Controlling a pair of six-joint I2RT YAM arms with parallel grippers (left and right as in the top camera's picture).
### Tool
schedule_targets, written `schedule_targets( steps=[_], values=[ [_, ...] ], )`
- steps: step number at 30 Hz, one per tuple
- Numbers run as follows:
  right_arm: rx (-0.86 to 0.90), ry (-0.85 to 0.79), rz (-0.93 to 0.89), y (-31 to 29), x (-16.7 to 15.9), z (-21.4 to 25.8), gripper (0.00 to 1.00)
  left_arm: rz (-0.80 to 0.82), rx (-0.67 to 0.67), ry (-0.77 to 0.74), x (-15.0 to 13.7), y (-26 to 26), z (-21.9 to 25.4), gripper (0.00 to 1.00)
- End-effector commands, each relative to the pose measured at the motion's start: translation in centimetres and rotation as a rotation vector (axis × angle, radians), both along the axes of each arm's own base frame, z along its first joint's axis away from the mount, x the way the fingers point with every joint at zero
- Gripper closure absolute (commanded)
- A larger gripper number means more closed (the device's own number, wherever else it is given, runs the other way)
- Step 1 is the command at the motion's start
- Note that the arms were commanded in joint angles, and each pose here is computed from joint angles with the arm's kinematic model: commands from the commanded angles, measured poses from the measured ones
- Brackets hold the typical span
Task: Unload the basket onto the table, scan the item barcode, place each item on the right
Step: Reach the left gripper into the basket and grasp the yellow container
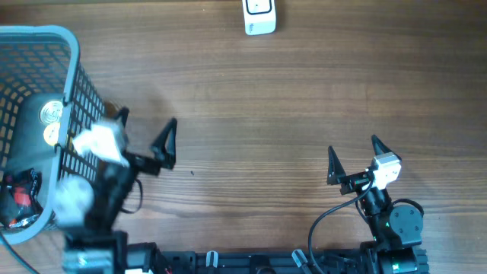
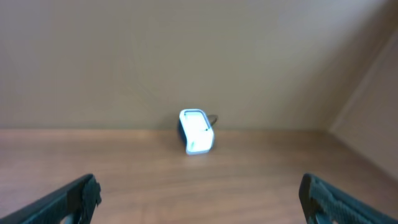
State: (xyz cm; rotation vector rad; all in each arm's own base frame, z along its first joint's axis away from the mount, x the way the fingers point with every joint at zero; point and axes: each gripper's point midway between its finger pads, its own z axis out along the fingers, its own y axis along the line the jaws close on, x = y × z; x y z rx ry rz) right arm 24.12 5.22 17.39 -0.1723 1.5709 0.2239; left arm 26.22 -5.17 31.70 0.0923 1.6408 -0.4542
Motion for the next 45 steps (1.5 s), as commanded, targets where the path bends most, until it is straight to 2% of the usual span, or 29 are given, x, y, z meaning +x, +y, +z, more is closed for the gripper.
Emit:
schedule_targets(
  steps=[1,4,7,10,17,22,26,28,31,33,34,37,39,43,45],
  values=[
    [-0.006,-0.007,-0.012,-0.2,0.0,0.1,0.00,-0.073,0.012,0.047,1.6,-1.0,5.9,0.00],
    [-0.006,-0.007,-0.012,-0.2,0.0,0.1,0.00,-0.079,-0.016,-0.009,3.2,-1.0,9.3,0.00],
    [-0.006,-0.007,-0.012,-0.2,0.0,0.1,0.00,-0.162,-0.011,-0.089,3.7,-2.1,12.6,0.00],
    [-0.006,-0.007,-0.012,-0.2,0.0,0.1,0.00,-0.120,-0.010,-0.088,4.6,-0.9,15.1,0.00],
    [-0.006,-0.007,-0.012,-0.2,0.0,0.1,0.00,0.345,-0.008,0.106,7.5,8.5,19.4,0.00],
    [-0.006,-0.007,-0.012,-0.2,0.0,0.1,0.00,0.386,0.054,0.313,9.2,10.4,16.9,0.00],
    [-0.006,-0.007,-0.012,-0.2,0.0,0.1,0.00,0.345,0.212,0.476,9.9,10.9,12.1,0.00],
    [-0.006,-0.007,-0.012,-0.2,0.0,0.1,0.00,0.389,0.251,0.534,10.3,12.1,10.5,0.00],
    [-0.006,-0.007,-0.012,-0.2,0.0,0.1,0.00,0.683,0.100,0.561,10.7,16.7,10.2,0.00],
    [-0.006,-0.007,-0.012,-0.2,0.0,0.1,0.00,0.918,-0.088,0.552,9.7,20.1,10.1,0.00],
    [-0.006,-0.007,-0.012,-0.2,0.0,0.1,0.00,0.983,-0.165,0.547,9.2,21.2,10.0,0.00],
    [-0.006,-0.007,-0.012,-0.2,0.0,0.1,0.00,1.071,-0.290,0.546,8.0,23.2,9.7,0.00],
    [-0.006,-0.007,-0.012,-0.2,0.0,0.1,0.00,1.047,-0.321,0.582,7.8,23.4,8.9,0.00],
    [-0.006,-0.007,-0.012,-0.2,0.0,0.1,0.00,1.074,-0.270,0.687,7.2,24.4,6.4,0.00],
    [-0.006,-0.007,-0.012,-0.2,0.0,0.1,0.00,1.122,-0.322,0.730,7.1,25.3,4.8,0.00]
  ],
)
